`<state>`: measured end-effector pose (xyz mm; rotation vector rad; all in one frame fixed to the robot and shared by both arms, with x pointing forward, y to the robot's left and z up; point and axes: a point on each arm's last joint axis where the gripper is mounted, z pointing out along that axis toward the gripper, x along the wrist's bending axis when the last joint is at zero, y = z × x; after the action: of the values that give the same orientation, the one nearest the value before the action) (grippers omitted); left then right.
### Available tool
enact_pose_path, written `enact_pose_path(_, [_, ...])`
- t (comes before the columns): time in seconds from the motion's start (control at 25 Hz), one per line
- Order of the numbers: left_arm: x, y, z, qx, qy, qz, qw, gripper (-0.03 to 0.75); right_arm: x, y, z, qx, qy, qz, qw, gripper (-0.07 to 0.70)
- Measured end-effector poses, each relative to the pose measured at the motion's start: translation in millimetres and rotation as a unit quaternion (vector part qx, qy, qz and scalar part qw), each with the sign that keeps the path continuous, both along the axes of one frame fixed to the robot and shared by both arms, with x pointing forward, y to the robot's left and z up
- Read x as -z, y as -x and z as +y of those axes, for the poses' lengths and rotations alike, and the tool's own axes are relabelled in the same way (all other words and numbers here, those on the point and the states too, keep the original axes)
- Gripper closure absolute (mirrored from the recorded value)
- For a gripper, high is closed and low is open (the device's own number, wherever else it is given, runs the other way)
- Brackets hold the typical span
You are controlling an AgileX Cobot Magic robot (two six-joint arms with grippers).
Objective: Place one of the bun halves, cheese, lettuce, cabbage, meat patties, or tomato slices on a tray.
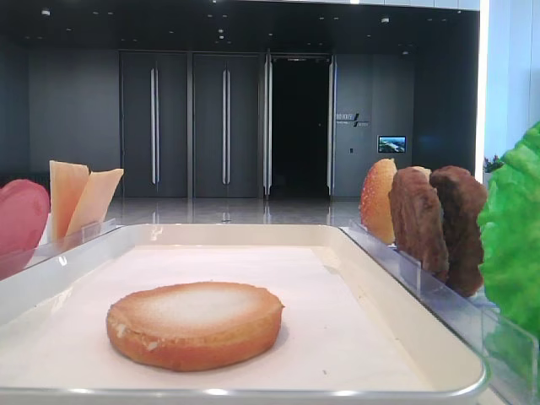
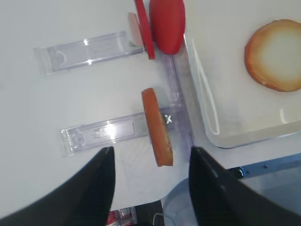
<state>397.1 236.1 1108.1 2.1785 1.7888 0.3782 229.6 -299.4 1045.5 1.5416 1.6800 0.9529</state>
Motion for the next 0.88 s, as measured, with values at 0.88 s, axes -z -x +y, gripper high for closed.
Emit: enact_pose_path(0.88, [-1.2,-9,91,-0.178,-0.058,0.002,0.9823,0.334,0.0,0,0,0.000,0.000,0.000,1.0000,0.328])
